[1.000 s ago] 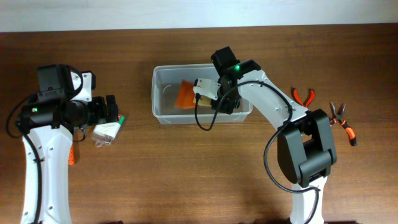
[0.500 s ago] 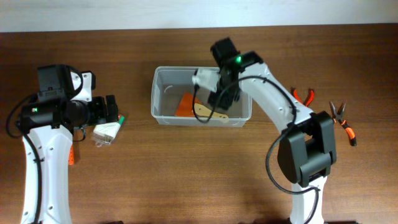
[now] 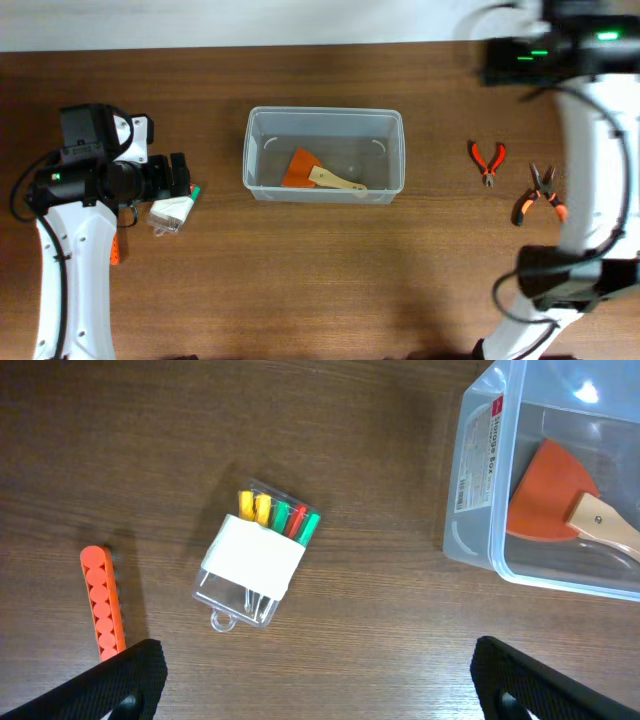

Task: Pack container
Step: 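Move the right gripper to the red-black pliers and grasp their handles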

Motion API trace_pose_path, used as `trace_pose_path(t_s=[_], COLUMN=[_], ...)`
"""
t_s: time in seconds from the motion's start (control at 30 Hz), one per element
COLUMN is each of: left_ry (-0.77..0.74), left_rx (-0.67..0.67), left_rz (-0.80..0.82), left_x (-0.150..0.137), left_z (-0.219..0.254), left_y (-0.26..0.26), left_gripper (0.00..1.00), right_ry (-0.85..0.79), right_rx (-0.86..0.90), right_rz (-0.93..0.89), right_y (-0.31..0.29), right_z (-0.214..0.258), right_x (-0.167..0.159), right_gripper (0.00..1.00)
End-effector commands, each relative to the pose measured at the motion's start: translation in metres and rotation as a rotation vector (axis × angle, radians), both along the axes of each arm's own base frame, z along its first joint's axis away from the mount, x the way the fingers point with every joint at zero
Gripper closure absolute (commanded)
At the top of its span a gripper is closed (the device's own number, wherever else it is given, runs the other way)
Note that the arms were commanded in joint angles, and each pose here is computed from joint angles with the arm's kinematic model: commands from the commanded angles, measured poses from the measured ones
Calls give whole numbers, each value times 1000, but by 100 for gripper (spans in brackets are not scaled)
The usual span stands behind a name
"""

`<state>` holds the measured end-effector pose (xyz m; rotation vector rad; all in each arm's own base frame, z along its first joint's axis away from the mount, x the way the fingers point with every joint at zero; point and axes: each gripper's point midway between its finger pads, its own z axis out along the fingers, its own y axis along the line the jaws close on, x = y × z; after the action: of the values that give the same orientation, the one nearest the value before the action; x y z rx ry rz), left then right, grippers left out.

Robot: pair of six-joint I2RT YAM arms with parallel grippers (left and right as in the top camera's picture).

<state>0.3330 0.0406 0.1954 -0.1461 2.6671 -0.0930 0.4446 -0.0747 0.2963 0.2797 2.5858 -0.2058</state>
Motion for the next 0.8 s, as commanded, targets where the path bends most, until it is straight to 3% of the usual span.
trace_pose_path(t_s=[0.0, 0.2, 0.37, 0.77], left_ry=[5, 4, 5, 6], left_rx=[-5, -4, -4, -5], left_rz=[-16, -15, -15, -16], left_x=[0, 0, 0, 0], left_z=[-3, -2, -3, -3], left_y=[-1, -1, -1, -1], left_gripper=[1, 1, 1, 1], right_ry=[95, 287, 344, 313], right_rx=[182, 239, 244, 253], right_rz=[-216, -297, -285, -314], right_y=[-25, -50, -42, -38], right_z=[-51, -136, -194, -239], right_x=[-4, -21, -23, -19], right_gripper=[1, 1, 1, 1])
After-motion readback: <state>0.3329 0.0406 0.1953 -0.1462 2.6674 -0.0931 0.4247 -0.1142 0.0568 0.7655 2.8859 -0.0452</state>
